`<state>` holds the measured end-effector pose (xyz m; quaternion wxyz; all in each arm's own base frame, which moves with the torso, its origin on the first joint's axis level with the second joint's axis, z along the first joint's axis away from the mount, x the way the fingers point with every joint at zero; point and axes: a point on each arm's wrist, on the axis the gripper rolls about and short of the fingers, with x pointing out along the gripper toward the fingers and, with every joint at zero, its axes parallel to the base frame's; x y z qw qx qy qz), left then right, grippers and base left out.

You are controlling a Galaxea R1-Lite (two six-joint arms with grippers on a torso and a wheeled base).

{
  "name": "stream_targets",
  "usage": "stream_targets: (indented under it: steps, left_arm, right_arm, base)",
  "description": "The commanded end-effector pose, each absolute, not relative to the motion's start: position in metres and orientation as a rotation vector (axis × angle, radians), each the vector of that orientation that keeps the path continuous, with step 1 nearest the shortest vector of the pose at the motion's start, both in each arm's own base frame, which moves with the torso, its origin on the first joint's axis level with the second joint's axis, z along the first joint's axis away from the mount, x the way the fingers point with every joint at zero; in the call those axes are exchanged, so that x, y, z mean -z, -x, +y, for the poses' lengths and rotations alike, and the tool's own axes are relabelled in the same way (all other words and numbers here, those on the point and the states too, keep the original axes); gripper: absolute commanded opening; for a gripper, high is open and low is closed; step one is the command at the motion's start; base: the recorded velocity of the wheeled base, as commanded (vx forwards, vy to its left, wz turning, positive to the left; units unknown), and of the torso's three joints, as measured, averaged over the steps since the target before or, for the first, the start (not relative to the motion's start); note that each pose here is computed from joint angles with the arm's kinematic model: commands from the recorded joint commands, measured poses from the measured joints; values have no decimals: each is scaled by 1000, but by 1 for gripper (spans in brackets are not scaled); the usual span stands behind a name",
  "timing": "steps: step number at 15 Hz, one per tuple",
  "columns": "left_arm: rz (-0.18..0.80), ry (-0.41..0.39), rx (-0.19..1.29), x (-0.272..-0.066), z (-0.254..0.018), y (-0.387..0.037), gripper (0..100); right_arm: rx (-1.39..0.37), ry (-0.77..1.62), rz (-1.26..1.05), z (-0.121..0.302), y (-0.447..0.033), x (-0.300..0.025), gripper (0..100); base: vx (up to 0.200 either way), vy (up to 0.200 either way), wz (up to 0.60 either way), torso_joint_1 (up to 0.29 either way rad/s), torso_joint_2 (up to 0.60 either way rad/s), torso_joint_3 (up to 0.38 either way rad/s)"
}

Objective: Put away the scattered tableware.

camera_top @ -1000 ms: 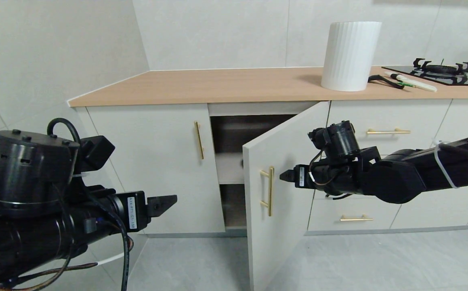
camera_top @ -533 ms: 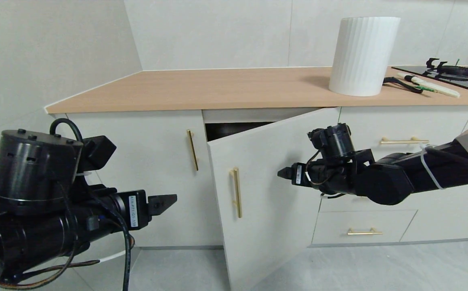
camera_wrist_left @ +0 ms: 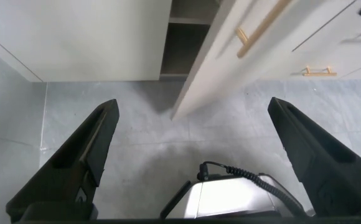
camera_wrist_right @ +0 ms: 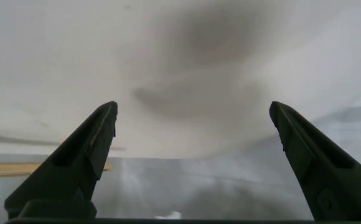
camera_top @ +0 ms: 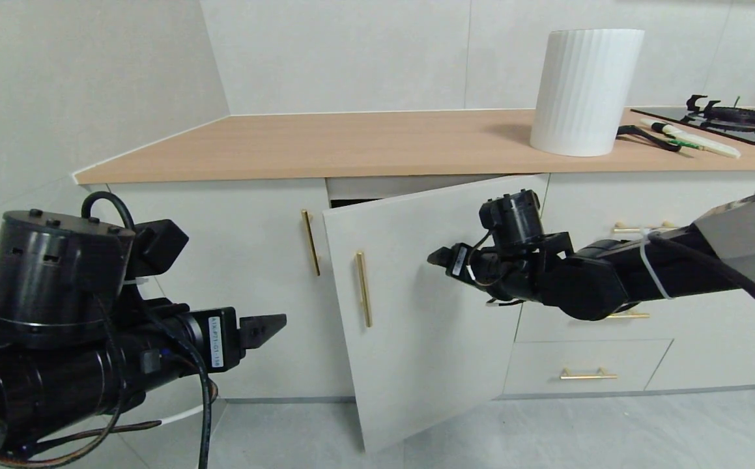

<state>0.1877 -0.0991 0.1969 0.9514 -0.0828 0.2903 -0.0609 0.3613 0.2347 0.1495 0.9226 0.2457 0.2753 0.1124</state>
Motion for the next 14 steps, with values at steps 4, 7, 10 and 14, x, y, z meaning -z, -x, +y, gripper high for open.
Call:
stream_targets:
  steps: [4, 7, 10, 14]
  left_arm:
    - [590, 168, 124, -197, -99, -188, 100]
    - [590, 168, 124, -197, -99, -188, 100]
    - [590, 168, 124, -197, -99, -188, 100]
    - [590, 168, 124, -197, -99, -188, 100]
  right_arm:
    - [-113, -528, 532, 252, -391, -120, 100]
    - [-83, -568, 497, 246, -401, -125, 100]
    - [4, -572, 433, 240, -419, -122, 100]
    - [112, -573, 369, 227, -443, -111, 100]
  base:
    - [0, 0, 0, 0, 0, 0]
    - [0, 0, 0, 0, 0, 0]
    - [0, 0, 0, 0, 0, 0]
    - [0, 0, 0, 0, 0, 0]
